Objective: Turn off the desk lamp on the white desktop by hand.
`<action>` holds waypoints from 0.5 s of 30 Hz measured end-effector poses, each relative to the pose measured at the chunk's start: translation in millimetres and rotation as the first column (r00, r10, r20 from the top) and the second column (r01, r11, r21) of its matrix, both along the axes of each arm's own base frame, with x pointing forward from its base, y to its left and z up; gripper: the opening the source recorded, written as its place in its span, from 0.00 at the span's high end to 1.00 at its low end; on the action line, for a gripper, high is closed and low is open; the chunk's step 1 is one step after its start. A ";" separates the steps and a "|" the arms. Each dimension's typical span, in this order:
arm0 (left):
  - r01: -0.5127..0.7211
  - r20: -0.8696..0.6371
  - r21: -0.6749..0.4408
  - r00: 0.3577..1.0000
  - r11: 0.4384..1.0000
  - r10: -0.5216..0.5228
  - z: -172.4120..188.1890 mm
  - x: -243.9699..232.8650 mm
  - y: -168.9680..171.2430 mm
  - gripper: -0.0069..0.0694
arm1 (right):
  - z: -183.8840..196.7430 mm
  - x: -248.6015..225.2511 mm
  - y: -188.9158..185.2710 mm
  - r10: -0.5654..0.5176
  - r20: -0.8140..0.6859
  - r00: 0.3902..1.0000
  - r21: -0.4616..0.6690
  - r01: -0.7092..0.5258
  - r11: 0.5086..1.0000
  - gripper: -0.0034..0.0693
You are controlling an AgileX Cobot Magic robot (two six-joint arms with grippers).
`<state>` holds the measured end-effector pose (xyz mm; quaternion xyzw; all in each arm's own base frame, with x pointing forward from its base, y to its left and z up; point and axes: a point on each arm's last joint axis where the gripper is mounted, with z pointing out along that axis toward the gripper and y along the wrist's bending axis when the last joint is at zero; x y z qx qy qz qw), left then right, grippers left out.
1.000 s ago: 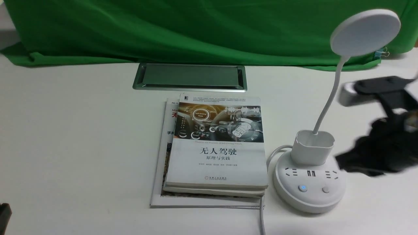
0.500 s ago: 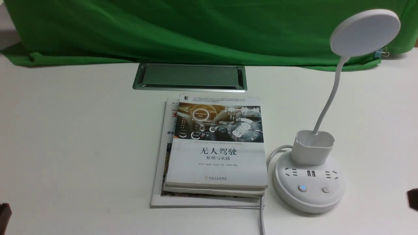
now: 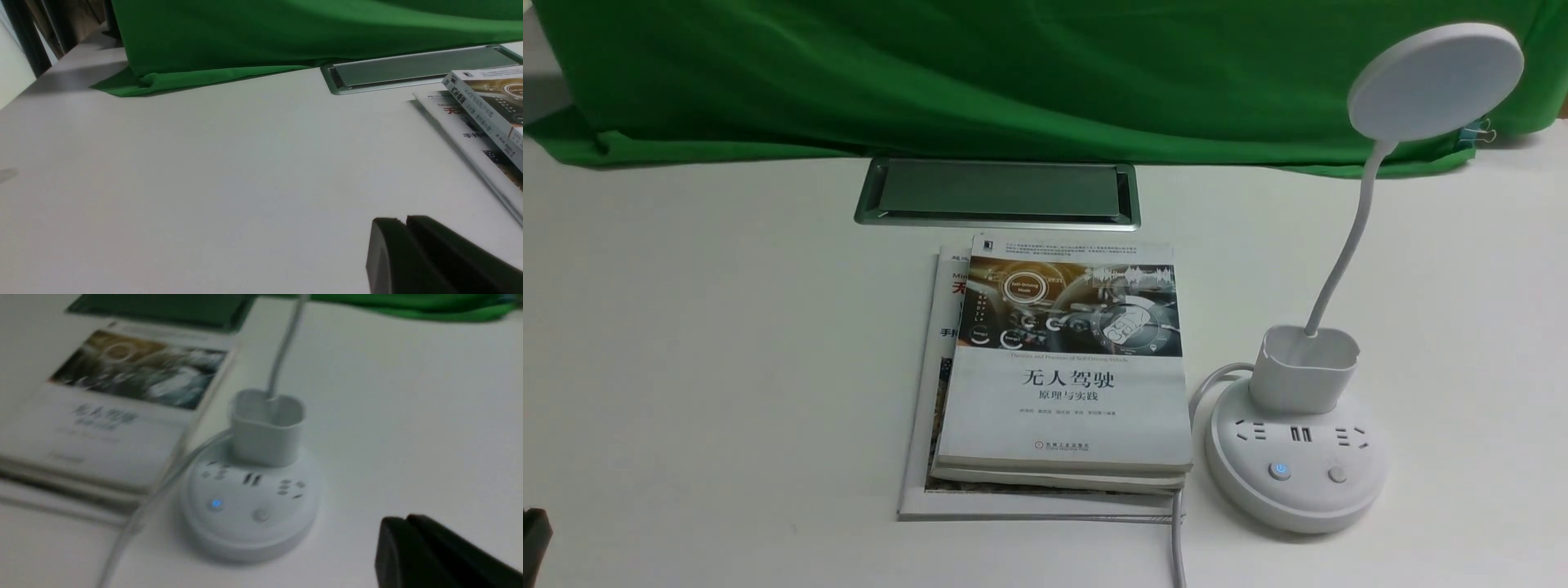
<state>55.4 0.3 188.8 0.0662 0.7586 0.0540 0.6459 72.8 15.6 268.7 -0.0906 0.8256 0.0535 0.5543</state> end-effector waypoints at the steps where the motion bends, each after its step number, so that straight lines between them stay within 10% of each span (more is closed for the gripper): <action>1: 0.000 0.000 0.000 1.000 1.000 0.000 0.0 0.0 0.0 0.88 | -4.0 -0.8 -0.5 -0.005 0.013 1.000 0.001 0.005 1.000 0.89; 15: 0.000 0.000 0.001 1.000 1.000 0.000 0.0 0.0 0.0 0.88 | -80.9 -16.3 -10.0 -0.098 0.215 0.972 -0.007 0.102 0.995 0.89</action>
